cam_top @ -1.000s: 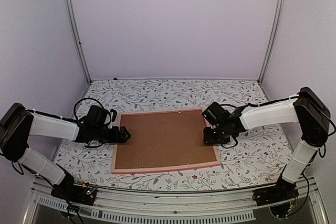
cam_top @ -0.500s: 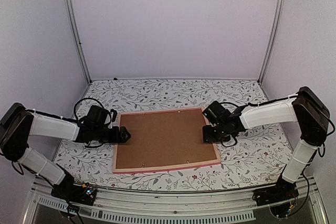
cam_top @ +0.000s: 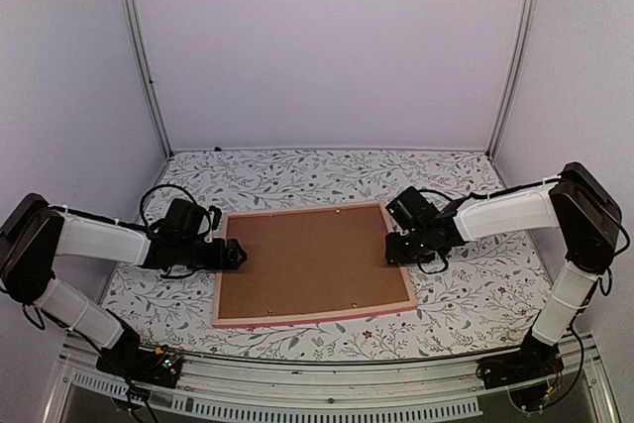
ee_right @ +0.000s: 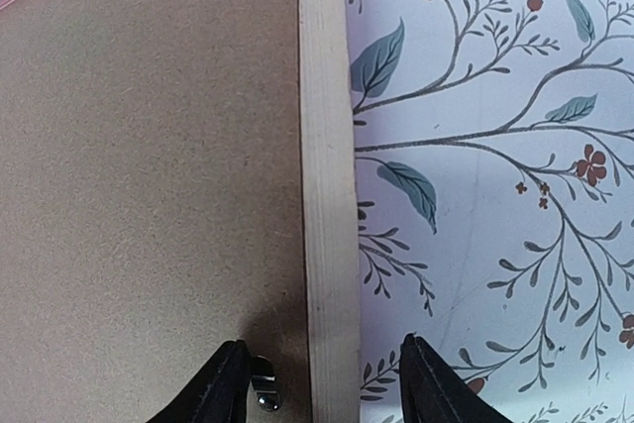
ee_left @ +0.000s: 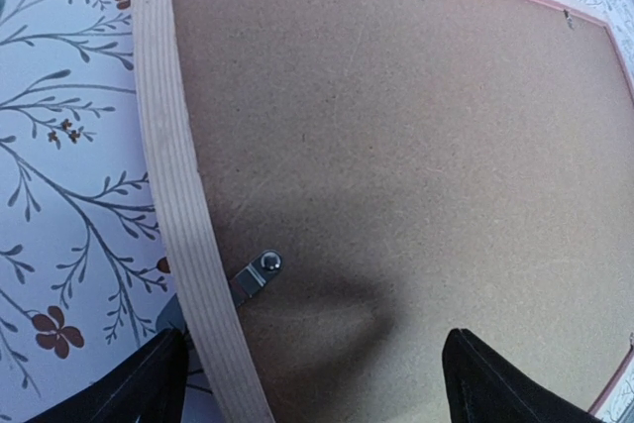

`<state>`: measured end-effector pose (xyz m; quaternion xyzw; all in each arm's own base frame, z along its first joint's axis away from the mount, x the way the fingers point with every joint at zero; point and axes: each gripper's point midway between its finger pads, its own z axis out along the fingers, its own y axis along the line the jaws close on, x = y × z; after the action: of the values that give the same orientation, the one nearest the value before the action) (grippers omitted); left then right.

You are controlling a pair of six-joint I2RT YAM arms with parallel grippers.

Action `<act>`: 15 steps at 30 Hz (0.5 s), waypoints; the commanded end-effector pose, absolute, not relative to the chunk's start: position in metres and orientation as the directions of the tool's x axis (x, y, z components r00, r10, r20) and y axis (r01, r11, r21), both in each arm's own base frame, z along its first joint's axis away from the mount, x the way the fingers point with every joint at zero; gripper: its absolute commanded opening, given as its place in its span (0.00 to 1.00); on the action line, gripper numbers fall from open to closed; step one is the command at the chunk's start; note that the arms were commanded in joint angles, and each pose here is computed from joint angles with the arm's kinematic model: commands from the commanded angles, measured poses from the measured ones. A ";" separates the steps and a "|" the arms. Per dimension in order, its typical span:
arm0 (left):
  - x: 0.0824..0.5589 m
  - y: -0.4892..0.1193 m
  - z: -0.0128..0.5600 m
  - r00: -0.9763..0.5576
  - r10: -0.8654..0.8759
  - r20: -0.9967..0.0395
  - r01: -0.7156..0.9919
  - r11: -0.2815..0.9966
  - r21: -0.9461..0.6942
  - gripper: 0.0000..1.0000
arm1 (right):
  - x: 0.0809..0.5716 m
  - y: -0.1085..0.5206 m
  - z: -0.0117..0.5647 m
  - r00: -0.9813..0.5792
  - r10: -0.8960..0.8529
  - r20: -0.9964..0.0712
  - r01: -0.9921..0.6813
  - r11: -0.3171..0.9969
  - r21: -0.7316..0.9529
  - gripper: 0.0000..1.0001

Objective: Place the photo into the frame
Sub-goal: Press the fastener onto the backboard.

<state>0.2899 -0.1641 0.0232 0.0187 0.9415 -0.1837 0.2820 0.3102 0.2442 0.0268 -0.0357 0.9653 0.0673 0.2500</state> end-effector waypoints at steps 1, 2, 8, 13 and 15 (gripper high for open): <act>0.279 -0.162 0.010 -0.871 -0.042 -0.490 0.131 0.941 -0.312 0.92 | 0.307 0.237 0.018 -0.881 -0.040 -0.471 -0.100 0.990 0.103 0.53; 0.279 -0.162 0.009 -0.871 -0.041 -0.489 0.131 0.941 -0.311 0.92 | 0.306 0.236 0.017 -0.883 -0.039 -0.468 -0.098 0.990 0.102 0.52; 0.279 -0.163 0.009 -0.872 -0.039 -0.489 0.132 0.941 -0.311 0.91 | 0.302 0.228 0.011 -0.896 -0.029 -0.444 -0.085 0.991 0.107 0.48; 0.279 -0.163 0.009 -0.871 -0.039 -0.490 0.133 0.941 -0.310 0.91 | 0.300 0.224 0.007 -0.903 -0.026 -0.428 -0.081 0.991 0.111 0.44; 0.279 -0.163 0.009 -0.872 -0.038 -0.489 0.133 0.941 -0.310 0.92 | 0.299 0.222 0.005 -0.905 -0.024 -0.425 -0.078 0.991 0.110 0.42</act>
<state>0.2905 -0.1642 0.0229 0.0191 0.9417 -0.1812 0.2827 0.3102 0.2457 0.0226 -0.0302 0.9648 0.0949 0.2433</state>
